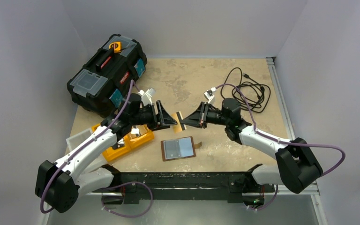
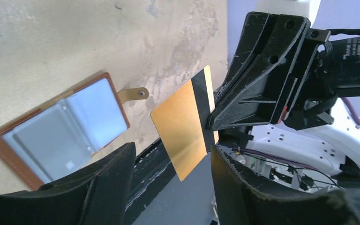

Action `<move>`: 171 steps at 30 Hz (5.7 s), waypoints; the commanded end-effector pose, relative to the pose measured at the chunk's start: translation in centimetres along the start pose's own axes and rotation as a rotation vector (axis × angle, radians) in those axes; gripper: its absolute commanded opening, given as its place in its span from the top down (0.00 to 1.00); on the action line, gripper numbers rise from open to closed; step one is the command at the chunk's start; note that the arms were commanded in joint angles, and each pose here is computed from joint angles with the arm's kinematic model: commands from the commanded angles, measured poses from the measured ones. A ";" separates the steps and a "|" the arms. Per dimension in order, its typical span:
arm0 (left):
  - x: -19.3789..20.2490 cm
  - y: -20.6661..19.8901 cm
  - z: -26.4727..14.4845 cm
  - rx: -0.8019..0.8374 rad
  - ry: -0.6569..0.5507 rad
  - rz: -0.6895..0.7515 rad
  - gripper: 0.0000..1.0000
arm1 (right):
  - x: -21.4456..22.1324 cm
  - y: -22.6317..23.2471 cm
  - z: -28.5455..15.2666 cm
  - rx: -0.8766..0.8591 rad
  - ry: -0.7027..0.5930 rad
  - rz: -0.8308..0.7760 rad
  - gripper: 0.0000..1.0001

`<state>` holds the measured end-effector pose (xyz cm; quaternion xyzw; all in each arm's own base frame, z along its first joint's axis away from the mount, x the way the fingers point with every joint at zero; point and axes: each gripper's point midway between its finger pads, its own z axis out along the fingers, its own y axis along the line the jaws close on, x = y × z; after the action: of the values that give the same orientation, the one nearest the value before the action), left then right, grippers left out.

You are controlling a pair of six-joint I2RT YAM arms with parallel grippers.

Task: Take the credit cards out of the card holder
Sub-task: Place the credit card in the storage box, then remove the credit card from the card holder.

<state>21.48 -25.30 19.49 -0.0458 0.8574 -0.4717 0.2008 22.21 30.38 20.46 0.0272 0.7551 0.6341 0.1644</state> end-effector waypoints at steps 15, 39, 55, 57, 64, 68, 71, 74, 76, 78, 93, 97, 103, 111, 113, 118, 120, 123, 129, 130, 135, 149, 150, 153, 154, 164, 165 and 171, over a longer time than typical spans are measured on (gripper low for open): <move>-0.2 -1.9 0.1 0.121 0.013 -0.043 1.00 | -0.3 1.5 -0.1 -0.006 -0.013 -0.067 0.62; -7.3 15.4 -11.3 -1.207 -0.284 0.013 1.00 | -2.3 -3.2 -2.1 0.339 -0.107 -0.239 0.08; -6.5 20.0 -8.7 -1.371 -0.172 -0.017 0.94 | -1.5 -3.1 -2.8 0.324 -0.106 -0.248 0.08; -6.5 20.0 -8.6 -1.369 -0.168 -0.017 0.90 | -1.5 -3.2 -2.8 0.329 -0.112 -0.246 0.08; -6.8 18.7 -8.1 -1.287 -0.176 -0.010 0.73 | -1.7 -3.8 -3.0 0.358 -0.121 -0.244 0.07; -7.2 17.0 -7.7 -1.184 -0.187 0.011 0.62 | -1.8 -4.5 -3.2 0.395 -0.125 -0.248 0.08; -7.3 15.0 -6.9 -1.059 -0.180 0.040 0.49 | -1.6 -5.1 -3.0 0.440 -0.129 -0.269 0.08; -6.7 12.8 -5.9 -0.903 -0.154 0.064 0.37 | -0.9 -5.4 -2.3 0.490 -0.118 -0.300 0.08; -6.4 11.5 -5.3 -0.810 -0.146 0.088 0.30 | -0.4 -5.5 -1.6 0.524 -0.113 -0.325 0.08; -5.7 10.1 -4.7 -0.706 -0.121 0.101 0.27 | 0.3 -5.7 -0.7 0.557 -0.106 -0.345 0.10; -1.4 7.9 -4.9 -0.478 -0.045 0.110 0.25 | 5.9 -10.6 5.1 0.815 0.022 -0.450 0.38; -0.8 8.1 -5.3 -0.472 -0.047 0.113 0.24 | 6.9 -12.1 5.6 0.881 0.051 -0.470 0.42; -0.2 8.5 -5.4 -0.474 -0.034 0.112 0.24 | 8.0 -13.0 6.6 0.918 0.080 -0.489 0.43; 0.6 9.2 -5.2 -0.472 -0.019 0.102 0.24 | 8.7 -15.6 6.2 0.998 0.104 -0.479 0.49; 0.7 9.3 -5.2 -0.470 -0.019 0.097 0.24 | 9.4 -16.3 5.8 1.007 0.124 -0.452 0.53; 1.4 9.7 -4.6 -0.455 0.004 0.082 0.24 | 10.7 -17.7 5.0 0.998 0.158 -0.406 0.68; 1.8 9.8 -4.2 -0.451 0.019 0.081 0.24 | 11.0 -18.1 4.8 0.991 0.162 -0.391 0.75; 2.8 9.7 -3.2 -0.440 0.053 0.087 0.24 | 11.2 -18.5 4.5 0.979 0.165 -0.366 0.85; 5.0 9.6 -0.3 -0.416 0.117 0.063 0.35 | 11.5 -18.5 4.3 0.899 0.165 -0.319 0.93; 5.3 9.7 0.2 -0.413 0.127 0.055 0.37 | 11.5 -18.5 4.3 0.882 0.164 -0.311 0.93; 6.4 10.4 2.4 -0.402 0.171 0.023 0.52 | 11.7 -18.5 4.0 0.821 0.174 -0.278 0.95; 9.1 13.1 5.4 -0.432 0.265 -0.031 0.67 | 11.4 -19.3 3.7 0.735 0.177 -0.214 0.97; 9.3 13.3 5.5 -0.435 0.269 -0.033 0.68 | 11.5 -19.2 3.7 0.733 0.178 -0.214 0.97; 9.9 13.7 5.8 -0.446 0.285 -0.042 0.74 | 11.3 -19.2 3.7 0.730 0.174 -0.213 0.97; 10.1 13.8 5.8 -0.454 0.289 -0.045 0.76 | 11.3 -19.1 3.7 0.730 0.173 -0.213 0.97; 9.6 14.4 4.5 -0.531 0.248 -0.028 1.00 | 9.3 -15.8 4.2 0.689 0.114 -0.253 0.88; 9.5 14.2 4.3 -0.531 0.241 -0.024 1.00 | 9.0 -15.1 4.2 0.680 0.100 -0.258 0.86; 9.2 13.1 4.0 -0.500 0.226 0.006 1.00 | 7.1 -12.0 3.8 0.666 0.039 -0.292 0.66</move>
<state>15.84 -23.62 2.88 -0.0436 0.9668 -0.2426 0.0674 17.17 33.68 4.07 -0.0436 0.9235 0.3322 0.1870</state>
